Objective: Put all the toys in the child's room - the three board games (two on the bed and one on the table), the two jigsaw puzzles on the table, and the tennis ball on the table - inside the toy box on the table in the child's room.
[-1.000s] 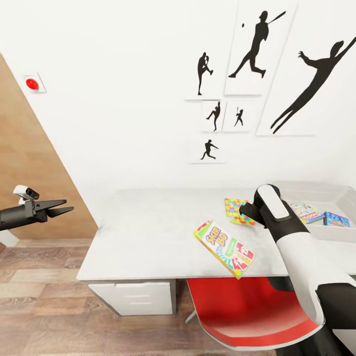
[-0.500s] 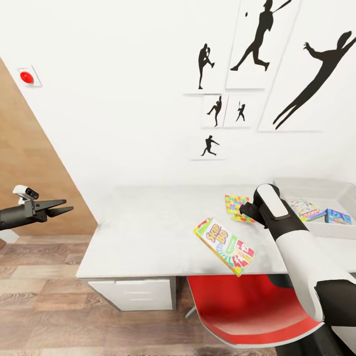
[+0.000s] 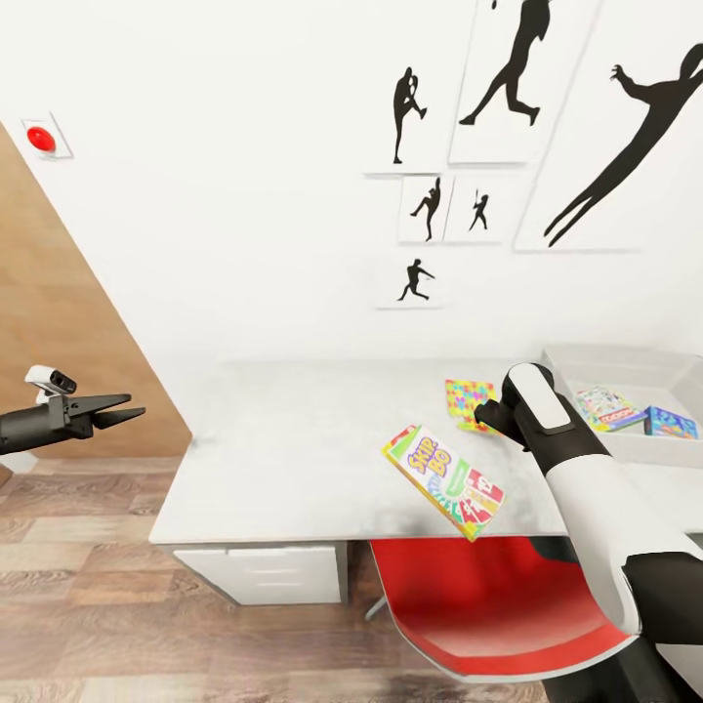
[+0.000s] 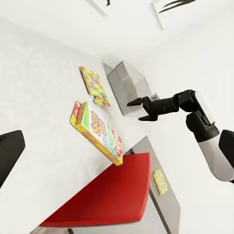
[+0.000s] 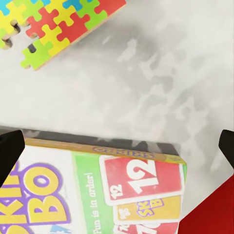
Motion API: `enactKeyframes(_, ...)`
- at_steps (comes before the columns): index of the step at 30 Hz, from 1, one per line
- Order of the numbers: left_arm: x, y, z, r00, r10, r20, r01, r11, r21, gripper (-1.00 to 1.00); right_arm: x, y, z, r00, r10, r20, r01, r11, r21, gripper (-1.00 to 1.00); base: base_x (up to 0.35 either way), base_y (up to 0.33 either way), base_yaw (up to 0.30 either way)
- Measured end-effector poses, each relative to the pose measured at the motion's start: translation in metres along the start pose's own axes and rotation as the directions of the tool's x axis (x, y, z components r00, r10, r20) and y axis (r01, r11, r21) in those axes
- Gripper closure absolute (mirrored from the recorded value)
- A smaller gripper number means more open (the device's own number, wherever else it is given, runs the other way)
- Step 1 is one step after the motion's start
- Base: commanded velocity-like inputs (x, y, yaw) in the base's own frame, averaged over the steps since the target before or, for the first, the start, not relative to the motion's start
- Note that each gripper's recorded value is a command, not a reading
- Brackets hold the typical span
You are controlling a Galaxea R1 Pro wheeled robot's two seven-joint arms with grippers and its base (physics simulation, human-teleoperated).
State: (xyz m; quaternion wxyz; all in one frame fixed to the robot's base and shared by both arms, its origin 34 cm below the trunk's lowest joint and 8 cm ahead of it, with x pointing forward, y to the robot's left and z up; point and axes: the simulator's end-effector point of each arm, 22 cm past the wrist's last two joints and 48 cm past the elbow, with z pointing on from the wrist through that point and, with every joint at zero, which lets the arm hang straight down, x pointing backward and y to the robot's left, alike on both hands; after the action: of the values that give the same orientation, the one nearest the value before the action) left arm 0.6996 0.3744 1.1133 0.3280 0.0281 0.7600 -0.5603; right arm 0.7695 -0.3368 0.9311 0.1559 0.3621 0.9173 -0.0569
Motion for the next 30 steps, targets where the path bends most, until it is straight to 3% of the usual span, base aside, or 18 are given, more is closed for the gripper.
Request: enactKeyframes(30,0.010,0.024,0.006,0.999,-0.037,-0.016,0.037,0.999,-0.016,-1.00,0.014,-0.003,0.028,0.999,-0.010,-0.034,0.011,1.000,0.029,-1.00,0.029,0.014,0.001)
